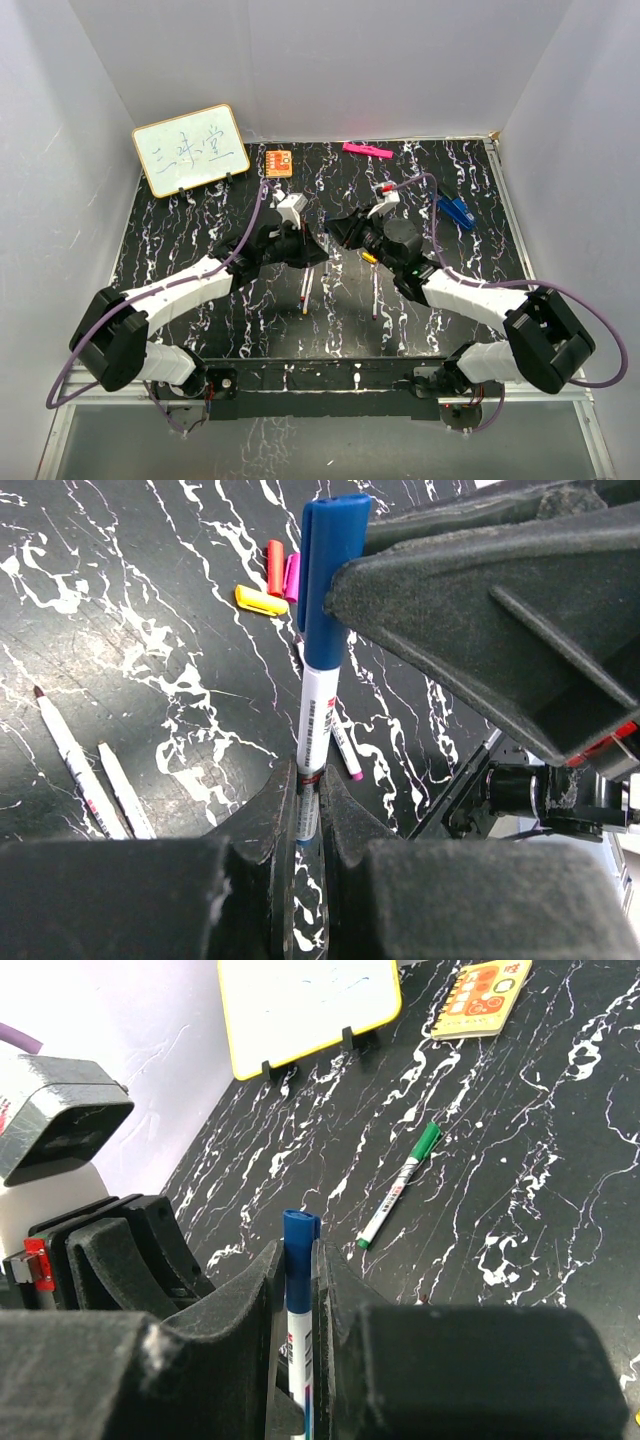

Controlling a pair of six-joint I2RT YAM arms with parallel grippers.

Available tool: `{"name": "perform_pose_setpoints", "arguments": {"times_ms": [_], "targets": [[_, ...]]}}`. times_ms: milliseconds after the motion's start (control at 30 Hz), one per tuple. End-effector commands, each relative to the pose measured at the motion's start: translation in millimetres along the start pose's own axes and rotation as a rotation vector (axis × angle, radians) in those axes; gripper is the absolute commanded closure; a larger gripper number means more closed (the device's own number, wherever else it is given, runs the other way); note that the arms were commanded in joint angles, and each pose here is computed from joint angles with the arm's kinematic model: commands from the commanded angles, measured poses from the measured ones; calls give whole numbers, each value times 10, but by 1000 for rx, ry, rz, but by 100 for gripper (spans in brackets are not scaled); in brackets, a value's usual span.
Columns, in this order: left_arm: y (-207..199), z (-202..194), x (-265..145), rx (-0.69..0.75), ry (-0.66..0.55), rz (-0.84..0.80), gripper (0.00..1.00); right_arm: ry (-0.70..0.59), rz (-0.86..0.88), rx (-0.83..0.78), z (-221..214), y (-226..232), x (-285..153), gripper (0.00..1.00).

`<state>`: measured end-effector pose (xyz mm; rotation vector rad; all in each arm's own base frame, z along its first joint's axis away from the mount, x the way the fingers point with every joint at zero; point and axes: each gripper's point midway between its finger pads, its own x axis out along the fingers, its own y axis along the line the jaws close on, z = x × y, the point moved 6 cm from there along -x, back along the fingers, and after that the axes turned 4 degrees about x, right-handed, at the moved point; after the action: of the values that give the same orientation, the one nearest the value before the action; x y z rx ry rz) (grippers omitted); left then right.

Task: Insert the pens into the pen caps

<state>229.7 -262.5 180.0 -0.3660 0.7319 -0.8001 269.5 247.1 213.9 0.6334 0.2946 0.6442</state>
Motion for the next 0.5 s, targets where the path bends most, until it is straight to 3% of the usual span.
{"name": "perform_pose_setpoints", "arguments": {"times_ms": [0,467], "targets": [[-38,688,-174,30,-314,27,100,193,13,-35,-390,81,-57,100],[131,873,-286,39,-372,80,100,327,-78,-63,-770,41,-76,100]]}}
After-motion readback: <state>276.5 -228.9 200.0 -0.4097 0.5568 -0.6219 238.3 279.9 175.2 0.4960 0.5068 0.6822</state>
